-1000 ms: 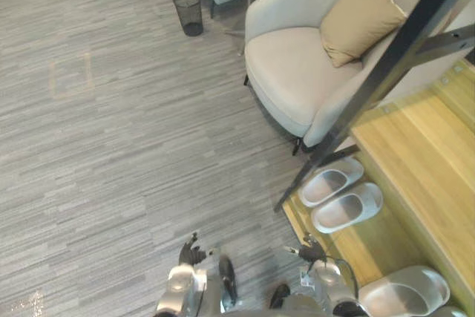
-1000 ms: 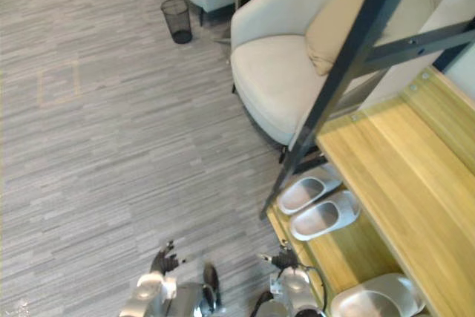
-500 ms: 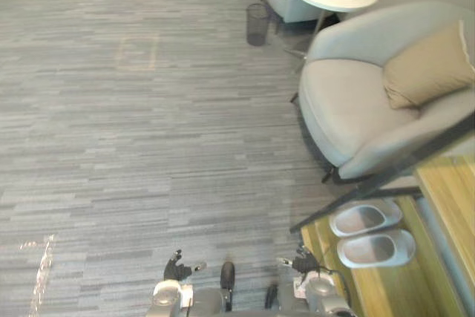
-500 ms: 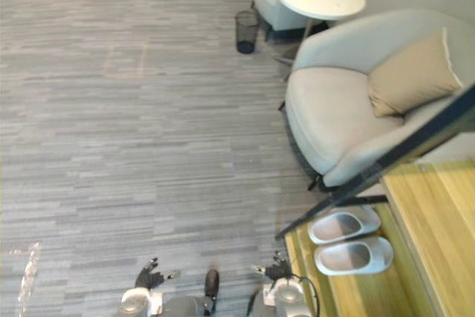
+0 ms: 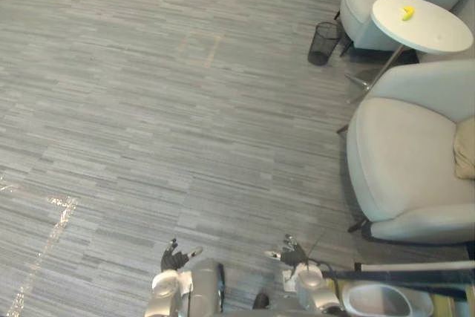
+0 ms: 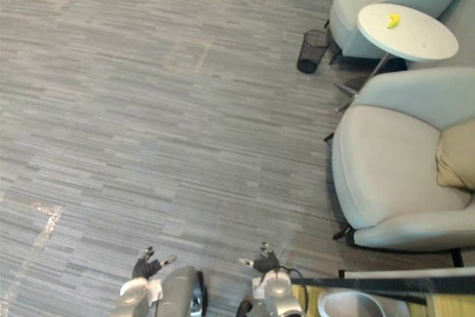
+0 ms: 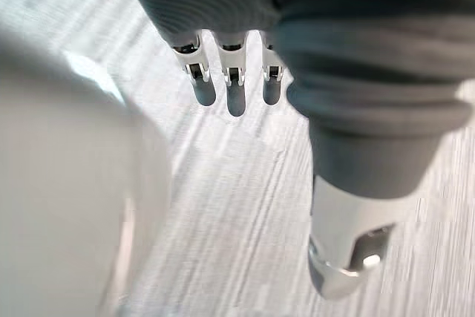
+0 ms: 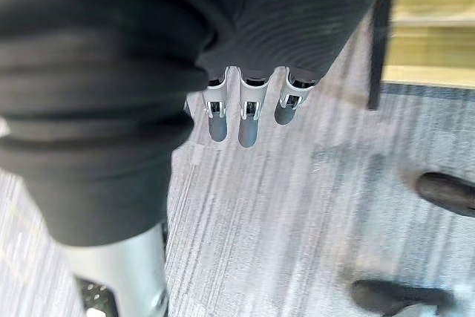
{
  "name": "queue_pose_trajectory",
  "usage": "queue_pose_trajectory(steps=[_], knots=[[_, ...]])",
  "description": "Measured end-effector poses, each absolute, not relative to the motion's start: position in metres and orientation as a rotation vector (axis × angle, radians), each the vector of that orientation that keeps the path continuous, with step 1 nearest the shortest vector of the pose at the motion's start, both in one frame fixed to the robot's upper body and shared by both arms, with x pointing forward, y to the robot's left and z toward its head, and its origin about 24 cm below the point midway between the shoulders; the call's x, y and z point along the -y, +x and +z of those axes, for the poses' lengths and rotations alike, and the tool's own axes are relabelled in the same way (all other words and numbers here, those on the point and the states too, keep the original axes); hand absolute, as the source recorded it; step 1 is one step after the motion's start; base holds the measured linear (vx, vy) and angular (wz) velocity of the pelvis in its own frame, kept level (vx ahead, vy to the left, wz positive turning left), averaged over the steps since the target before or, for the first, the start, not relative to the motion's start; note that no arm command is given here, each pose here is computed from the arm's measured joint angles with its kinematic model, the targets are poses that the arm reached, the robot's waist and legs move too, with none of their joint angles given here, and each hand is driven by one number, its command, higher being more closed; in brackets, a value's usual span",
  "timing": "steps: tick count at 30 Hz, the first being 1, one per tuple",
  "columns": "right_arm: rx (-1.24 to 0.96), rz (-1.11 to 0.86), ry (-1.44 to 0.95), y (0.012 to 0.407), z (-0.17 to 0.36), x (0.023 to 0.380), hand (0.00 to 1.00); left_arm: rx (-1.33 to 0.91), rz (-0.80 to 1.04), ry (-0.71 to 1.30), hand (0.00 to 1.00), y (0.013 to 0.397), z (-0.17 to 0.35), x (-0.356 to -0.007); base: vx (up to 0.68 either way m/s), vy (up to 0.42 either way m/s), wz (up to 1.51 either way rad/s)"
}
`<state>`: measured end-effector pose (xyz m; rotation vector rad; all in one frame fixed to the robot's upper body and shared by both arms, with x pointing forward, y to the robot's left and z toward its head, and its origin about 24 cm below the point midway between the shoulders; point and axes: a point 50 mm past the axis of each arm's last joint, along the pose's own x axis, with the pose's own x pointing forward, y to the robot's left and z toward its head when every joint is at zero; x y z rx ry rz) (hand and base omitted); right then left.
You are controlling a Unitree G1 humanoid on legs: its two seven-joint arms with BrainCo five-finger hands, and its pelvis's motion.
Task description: Organize the slippers on the shoe rack
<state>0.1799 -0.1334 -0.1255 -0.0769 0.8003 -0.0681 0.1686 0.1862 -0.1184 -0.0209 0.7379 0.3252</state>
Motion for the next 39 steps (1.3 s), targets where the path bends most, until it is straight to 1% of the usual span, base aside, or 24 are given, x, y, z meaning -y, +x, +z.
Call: queue_pose_trajectory(steps=[2,4,6,9,13,15,20,22,25,27,30,32,36,39], knots=[[-0.818,-0.080,-0.084,0.176,-0.128,0.138,0.00,-0.739,0.325,-0.020,0.00,0.168,-0.119,-0.186,0.48,0.235,0.62],[-0.829,-0.073,-0.082,0.179,-0.129,0.134,0.00,-0.729,0.331,0.003,0.00,0.173,-0.116,-0.194,0.51,0.230,0.61],[-0.832,-0.069,-0.080,0.181,-0.129,0.133,0.00,-0.758,0.335,0.007,0.00,0.166,-0.121,-0.195,0.43,0.226,0.57],[-0.860,-0.096,-0.065,0.173,-0.134,0.138,0.00,-0.803,0.343,0.009,0.00,0.150,-0.127,-0.196,0.39,0.200,0.66],[-0.901,-0.100,-0.063,0.159,-0.140,0.138,0.00,-0.837,0.339,0.008,0.00,0.144,-0.131,-0.194,0.39,0.094,0.63],[-0.863,-0.108,-0.050,0.165,-0.135,0.138,0.00,-0.845,0.342,-0.003,0.00,0.142,-0.133,-0.193,0.36,-0.010,0.51],[-0.866,-0.136,-0.038,0.167,-0.135,0.143,0.00,-0.848,0.317,-0.048,0.00,0.147,-0.134,-0.182,0.50,-0.121,0.63],[-0.877,-0.154,-0.035,0.165,-0.136,0.148,0.00,-0.895,0.318,-0.066,0.00,0.136,-0.141,-0.176,0.80,-0.251,0.66],[-0.874,-0.165,-0.017,0.164,-0.135,0.147,0.00,-0.901,0.339,-0.106,0.00,0.134,-0.142,-0.172,0.64,-0.192,0.31],[-0.873,-0.151,-0.019,0.164,-0.135,0.143,0.00,-0.895,0.373,-0.131,0.00,0.132,-0.141,-0.173,0.63,-0.139,-0.14],[-0.846,-0.103,-0.020,0.170,-0.131,0.129,0.00,-0.837,0.387,-0.131,0.00,0.141,-0.133,-0.179,0.65,-0.059,-0.45],[-0.848,-0.103,-0.023,0.169,-0.131,0.129,0.00,-0.803,0.391,-0.129,0.00,0.146,-0.128,-0.181,0.50,0.009,-0.38],[-0.840,-0.113,-0.009,0.172,-0.130,0.128,0.00,-0.756,0.415,-0.141,0.00,0.150,-0.122,-0.186,0.54,0.207,-0.53],[-0.851,-0.102,-0.015,0.170,-0.132,0.128,0.00,-0.768,0.450,-0.146,0.00,0.142,-0.125,-0.193,0.72,0.358,-0.61]])
